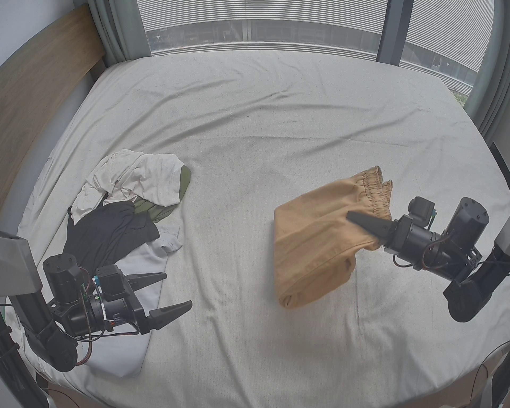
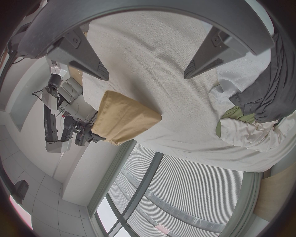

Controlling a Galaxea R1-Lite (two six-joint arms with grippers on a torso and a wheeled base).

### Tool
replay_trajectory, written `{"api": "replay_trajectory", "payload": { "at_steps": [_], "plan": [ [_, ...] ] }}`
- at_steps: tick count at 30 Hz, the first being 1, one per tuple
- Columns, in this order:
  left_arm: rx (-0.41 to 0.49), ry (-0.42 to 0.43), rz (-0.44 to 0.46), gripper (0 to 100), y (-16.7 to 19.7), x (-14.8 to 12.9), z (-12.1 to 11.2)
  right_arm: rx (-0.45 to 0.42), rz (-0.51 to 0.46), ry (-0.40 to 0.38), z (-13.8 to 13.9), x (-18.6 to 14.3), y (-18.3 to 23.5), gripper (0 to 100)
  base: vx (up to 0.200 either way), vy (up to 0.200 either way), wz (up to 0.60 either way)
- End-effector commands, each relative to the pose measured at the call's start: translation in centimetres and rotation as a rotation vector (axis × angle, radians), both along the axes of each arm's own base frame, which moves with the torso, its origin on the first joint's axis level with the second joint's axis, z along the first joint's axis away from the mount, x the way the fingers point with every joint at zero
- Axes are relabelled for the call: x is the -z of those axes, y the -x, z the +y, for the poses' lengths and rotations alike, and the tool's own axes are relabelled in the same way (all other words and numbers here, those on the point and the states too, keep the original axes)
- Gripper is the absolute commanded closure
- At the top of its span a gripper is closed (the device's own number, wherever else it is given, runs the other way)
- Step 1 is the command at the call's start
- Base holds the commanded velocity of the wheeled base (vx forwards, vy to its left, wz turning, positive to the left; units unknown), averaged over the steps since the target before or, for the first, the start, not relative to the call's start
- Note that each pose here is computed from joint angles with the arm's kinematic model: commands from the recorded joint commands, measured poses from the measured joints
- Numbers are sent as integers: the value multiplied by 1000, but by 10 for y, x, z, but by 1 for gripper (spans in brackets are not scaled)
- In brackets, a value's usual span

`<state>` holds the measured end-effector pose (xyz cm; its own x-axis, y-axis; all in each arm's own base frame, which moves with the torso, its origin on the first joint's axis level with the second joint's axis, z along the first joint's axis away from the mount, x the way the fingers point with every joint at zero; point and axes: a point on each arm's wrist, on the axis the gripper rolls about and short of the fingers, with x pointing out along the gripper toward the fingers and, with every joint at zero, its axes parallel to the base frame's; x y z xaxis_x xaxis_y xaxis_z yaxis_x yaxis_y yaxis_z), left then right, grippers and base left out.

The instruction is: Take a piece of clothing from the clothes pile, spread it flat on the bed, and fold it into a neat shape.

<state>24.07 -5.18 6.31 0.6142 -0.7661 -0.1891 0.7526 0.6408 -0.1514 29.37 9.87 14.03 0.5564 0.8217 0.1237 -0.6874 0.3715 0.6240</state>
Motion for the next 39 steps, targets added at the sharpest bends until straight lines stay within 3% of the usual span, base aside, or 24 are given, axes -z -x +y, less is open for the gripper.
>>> {"api": "replay_trajectory", "payload": {
  "at_steps": [1, 14, 39],
  "plan": [
    [0, 0, 1, 0, 0, 0, 0, 42, -36, -14, -8, -3, -23, 100, 0, 0, 0],
    [4, -1, 2, 0, 1, 1, -1, 121, -75, -21, -26, -7, -72, 100, 0, 0, 0],
    [5, -5, 30, 0, 0, 7, -1, 119, -138, -38, -20, -37, -109, 100, 0, 0, 0]
  ]
}}
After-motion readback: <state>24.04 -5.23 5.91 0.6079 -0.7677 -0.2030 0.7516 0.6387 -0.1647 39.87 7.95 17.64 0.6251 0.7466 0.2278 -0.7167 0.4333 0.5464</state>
